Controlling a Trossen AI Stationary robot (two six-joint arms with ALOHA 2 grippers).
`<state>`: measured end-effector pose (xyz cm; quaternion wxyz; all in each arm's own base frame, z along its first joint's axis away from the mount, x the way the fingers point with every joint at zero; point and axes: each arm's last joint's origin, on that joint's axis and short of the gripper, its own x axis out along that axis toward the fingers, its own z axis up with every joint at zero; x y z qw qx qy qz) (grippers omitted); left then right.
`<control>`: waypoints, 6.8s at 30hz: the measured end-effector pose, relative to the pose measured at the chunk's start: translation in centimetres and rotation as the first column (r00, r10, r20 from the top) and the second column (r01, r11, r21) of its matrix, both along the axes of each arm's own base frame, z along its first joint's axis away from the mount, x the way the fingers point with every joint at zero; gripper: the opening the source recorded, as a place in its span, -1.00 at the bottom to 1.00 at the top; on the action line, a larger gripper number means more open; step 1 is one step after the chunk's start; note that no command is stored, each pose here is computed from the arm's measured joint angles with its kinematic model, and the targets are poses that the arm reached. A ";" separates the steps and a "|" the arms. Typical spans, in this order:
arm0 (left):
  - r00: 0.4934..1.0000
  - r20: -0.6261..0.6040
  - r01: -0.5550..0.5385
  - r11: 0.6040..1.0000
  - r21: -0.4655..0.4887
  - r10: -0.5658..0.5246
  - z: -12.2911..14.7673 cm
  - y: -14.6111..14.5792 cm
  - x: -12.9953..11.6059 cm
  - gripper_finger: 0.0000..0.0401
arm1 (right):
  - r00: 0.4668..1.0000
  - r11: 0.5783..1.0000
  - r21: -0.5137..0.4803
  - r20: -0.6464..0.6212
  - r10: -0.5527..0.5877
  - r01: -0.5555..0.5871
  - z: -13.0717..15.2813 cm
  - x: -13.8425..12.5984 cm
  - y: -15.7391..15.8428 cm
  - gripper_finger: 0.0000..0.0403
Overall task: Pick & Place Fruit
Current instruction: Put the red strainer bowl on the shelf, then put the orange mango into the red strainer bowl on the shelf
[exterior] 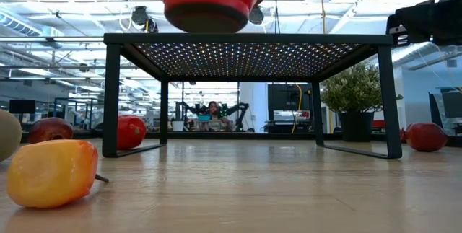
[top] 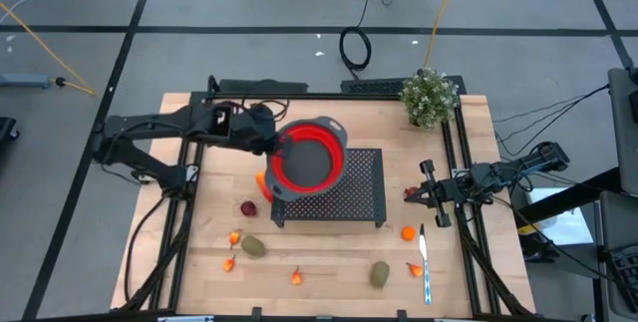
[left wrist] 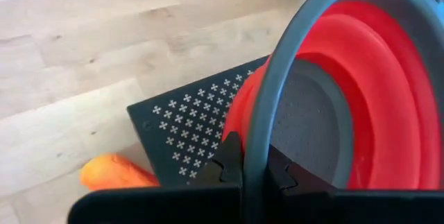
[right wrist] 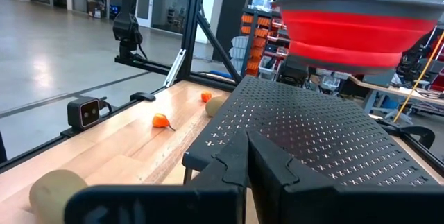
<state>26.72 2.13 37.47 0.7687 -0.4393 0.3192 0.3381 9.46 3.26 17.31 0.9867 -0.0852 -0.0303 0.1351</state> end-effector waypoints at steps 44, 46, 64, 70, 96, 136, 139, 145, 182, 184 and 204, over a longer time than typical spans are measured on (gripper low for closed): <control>0.941 -0.004 0.338 0.941 -0.007 -0.338 -4.3 2.5 -0.2 -1.00 | 1.000 1.000 0.000 0.001 0.002 -0.002 0.0 0.0 0.0 -1.00; 0.940 -0.011 0.340 0.940 -0.015 -0.340 -4.6 2.5 -0.3 -1.00 | 1.000 1.000 0.000 0.000 0.002 -0.002 0.0 0.0 0.0 -1.00; 0.941 -0.012 0.337 0.942 -0.006 -0.337 -4.6 2.5 -0.3 -1.00 | 1.000 1.000 0.000 0.000 0.002 -0.002 0.0 0.0 0.0 -1.00; 0.947 -0.016 0.321 0.947 -0.029 -0.321 -4.9 2.3 0.1 -1.00 | 1.000 1.000 0.000 0.000 0.002 -0.002 0.0 0.0 0.0 -1.00; 0.943 -0.013 0.332 0.942 -0.047 -0.333 -5.6 1.9 1.1 -0.99 | 1.000 1.000 0.000 0.000 0.002 -0.002 0.0 0.0 0.0 -1.00; 0.938 -0.050 0.344 0.939 0.024 -0.343 -5.6 1.9 1.1 -0.06 | 1.000 1.000 0.000 0.000 0.002 -0.002 0.0 0.0 0.0 -1.00; 0.938 -0.050 0.345 0.938 0.031 -0.343 -5.5 2.1 0.9 0.11 | 1.000 1.000 0.000 0.000 0.002 -0.002 0.0 0.0 0.0 -1.00; 0.948 -0.054 0.316 0.948 0.028 -0.315 -5.2 2.8 0.3 0.24 | 1.000 1.000 0.001 0.001 0.002 -0.002 0.0 0.0 0.0 -1.00; 0.981 0.063 0.166 0.962 0.216 -0.184 1.3 2.5 -10.9 -0.62 | 1.000 1.000 0.013 0.003 0.003 -0.003 0.1 0.0 0.0 -1.00; 0.979 0.066 0.174 0.958 0.229 -0.193 1.4 2.4 -11.1 -0.74 | 1.000 1.000 0.013 0.003 0.003 -0.003 0.1 0.0 0.0 -1.00; 0.933 0.044 0.317 0.871 0.377 -0.358 2.2 2.1 -11.6 -0.99 | 0.999 0.985 0.175 -0.042 0.013 -0.006 0.1 0.0 0.0 -1.00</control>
